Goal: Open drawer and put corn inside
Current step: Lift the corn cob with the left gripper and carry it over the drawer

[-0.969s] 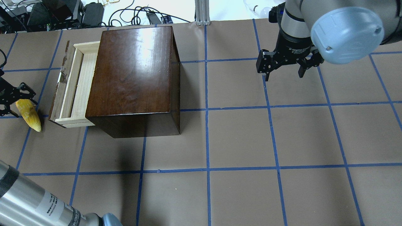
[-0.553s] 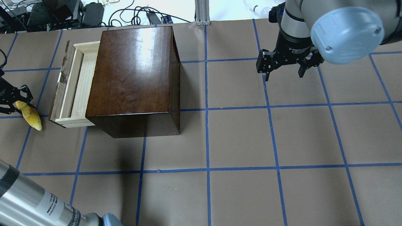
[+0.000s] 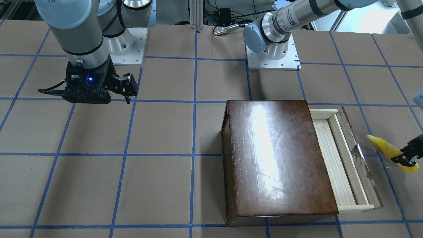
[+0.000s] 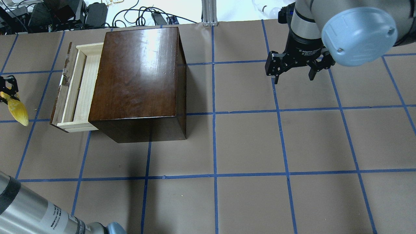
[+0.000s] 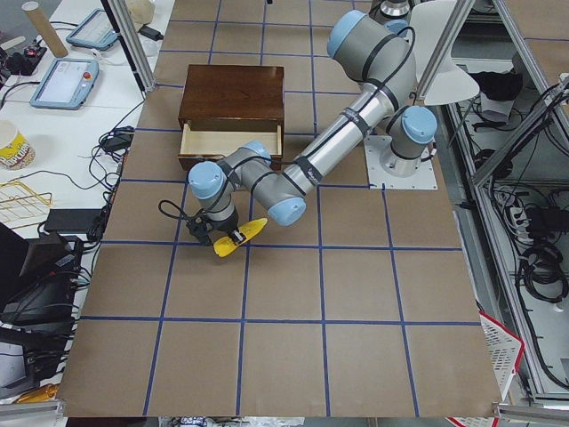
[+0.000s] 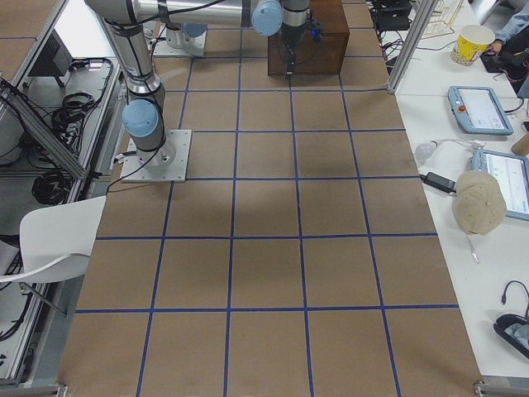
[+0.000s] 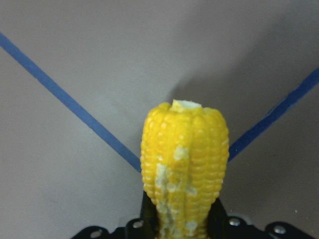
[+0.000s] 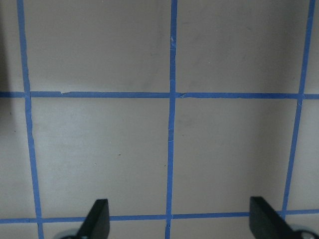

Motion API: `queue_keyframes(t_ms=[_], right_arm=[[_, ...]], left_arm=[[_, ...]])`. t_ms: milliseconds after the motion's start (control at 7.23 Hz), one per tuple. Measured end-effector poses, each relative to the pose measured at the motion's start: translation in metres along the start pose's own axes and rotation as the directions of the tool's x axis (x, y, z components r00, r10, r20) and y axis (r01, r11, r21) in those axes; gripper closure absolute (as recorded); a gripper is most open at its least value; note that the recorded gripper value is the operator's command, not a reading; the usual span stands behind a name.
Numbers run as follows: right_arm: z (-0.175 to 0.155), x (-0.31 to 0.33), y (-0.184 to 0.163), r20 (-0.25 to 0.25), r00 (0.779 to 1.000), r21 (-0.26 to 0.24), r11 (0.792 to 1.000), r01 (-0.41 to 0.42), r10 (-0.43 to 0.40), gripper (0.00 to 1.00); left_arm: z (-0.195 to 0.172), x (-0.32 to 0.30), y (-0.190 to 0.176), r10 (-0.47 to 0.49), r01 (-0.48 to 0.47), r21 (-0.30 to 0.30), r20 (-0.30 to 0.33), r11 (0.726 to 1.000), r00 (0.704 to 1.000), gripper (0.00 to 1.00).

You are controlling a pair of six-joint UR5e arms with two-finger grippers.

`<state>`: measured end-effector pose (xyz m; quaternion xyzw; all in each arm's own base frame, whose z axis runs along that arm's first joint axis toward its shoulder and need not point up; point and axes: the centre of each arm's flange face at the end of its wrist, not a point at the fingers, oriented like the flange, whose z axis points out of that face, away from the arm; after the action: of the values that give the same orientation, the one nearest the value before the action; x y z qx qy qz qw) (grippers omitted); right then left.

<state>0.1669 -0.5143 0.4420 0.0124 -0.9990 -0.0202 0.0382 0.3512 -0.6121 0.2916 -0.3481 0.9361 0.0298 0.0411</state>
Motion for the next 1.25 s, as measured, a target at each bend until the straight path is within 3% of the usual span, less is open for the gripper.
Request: queue_keyframes(t_ms=[277,692,969,1245], right_arm=[[0.0,0.0,0.0,0.0,1.0,0.0,1.0,0.0,0.0,0.0],[0.0,0.0,0.0,0.0,1.0,0.0,1.0,0.0,0.0,0.0],[0.0,0.0,0.0,0.0,1.0,0.0,1.0,0.0,0.0,0.0],[0.0,0.0,0.0,0.0,1.0,0.0,1.0,0.0,0.0,0.0]], left_arm=[[-0.079,0.03,0.015,0.113,-0.113,0.011,0.001,0.994,0.994,1.0],[-0.164,0.083,0.06,0.288,-0.287,0.043,-0.01,0.957,0.958,1.0],[-0.188,0.134,0.097,0.385,-0.383,0.049,-0.043,0.922,0.922,1.0],[-0.182,0.19,0.13,0.469,-0.468,0.031,-0.052,0.883,0.882,1.0]])
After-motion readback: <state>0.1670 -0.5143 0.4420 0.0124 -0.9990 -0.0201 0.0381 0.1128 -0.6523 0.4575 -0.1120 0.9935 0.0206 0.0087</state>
